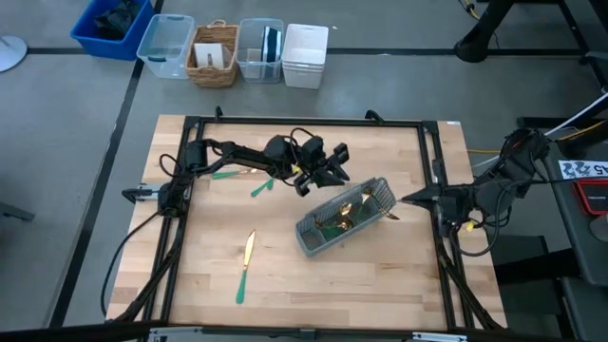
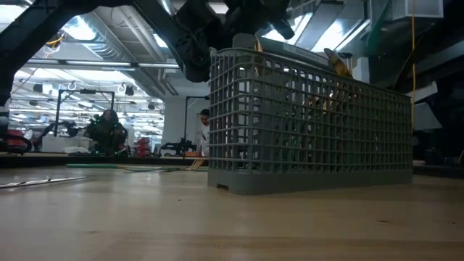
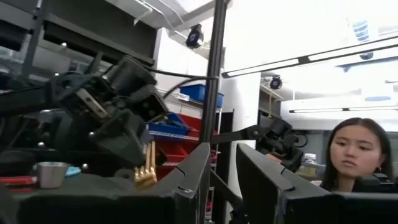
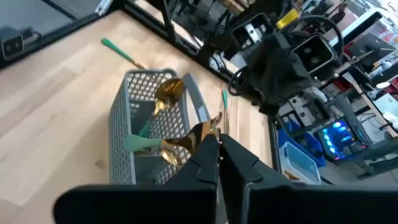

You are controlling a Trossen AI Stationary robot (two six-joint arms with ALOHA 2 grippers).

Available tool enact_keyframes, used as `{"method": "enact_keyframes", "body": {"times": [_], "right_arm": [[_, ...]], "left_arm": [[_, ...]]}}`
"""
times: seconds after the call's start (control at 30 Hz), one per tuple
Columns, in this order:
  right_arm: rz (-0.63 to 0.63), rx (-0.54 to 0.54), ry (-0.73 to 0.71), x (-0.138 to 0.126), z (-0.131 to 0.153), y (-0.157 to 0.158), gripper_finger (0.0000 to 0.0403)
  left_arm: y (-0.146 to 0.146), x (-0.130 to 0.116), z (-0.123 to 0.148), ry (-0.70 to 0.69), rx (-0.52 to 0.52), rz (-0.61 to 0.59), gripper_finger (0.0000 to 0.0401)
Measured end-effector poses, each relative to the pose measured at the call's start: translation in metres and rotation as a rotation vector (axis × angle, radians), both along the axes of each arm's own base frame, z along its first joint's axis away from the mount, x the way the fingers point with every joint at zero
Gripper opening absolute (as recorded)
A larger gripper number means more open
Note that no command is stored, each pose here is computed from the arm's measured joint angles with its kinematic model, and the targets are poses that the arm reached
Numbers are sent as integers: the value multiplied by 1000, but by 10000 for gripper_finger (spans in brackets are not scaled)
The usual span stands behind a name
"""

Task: Sort silverware
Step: Put the gold fork into the gray silverware organizer

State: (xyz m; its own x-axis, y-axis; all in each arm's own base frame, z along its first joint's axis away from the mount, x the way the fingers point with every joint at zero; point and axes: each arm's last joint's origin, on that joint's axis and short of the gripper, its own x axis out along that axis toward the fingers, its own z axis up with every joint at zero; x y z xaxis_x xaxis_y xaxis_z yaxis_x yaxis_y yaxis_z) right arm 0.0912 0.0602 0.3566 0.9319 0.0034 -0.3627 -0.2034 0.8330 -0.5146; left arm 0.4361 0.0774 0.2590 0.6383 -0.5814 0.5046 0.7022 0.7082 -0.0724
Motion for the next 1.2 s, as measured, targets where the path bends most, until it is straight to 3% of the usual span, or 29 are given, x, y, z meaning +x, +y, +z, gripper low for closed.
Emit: {"method": "enact_keyframes", "body": {"times": [0.53,0.63,0.8,1.2], "right_arm": [[-91,-212,96,20,-18,15,5],[-95,-204,97,20,-18,15,4],[-25,-136,153,23,-22,21,10],[-108,-250,280,56,-45,35,13]], "left_arm": [[17,-8,8,-5,74,-19,72],[16,-10,12,-14,92,-34,72],[12,-18,26,-40,163,-77,72],[12,-46,73,-118,298,-127,60]]}}
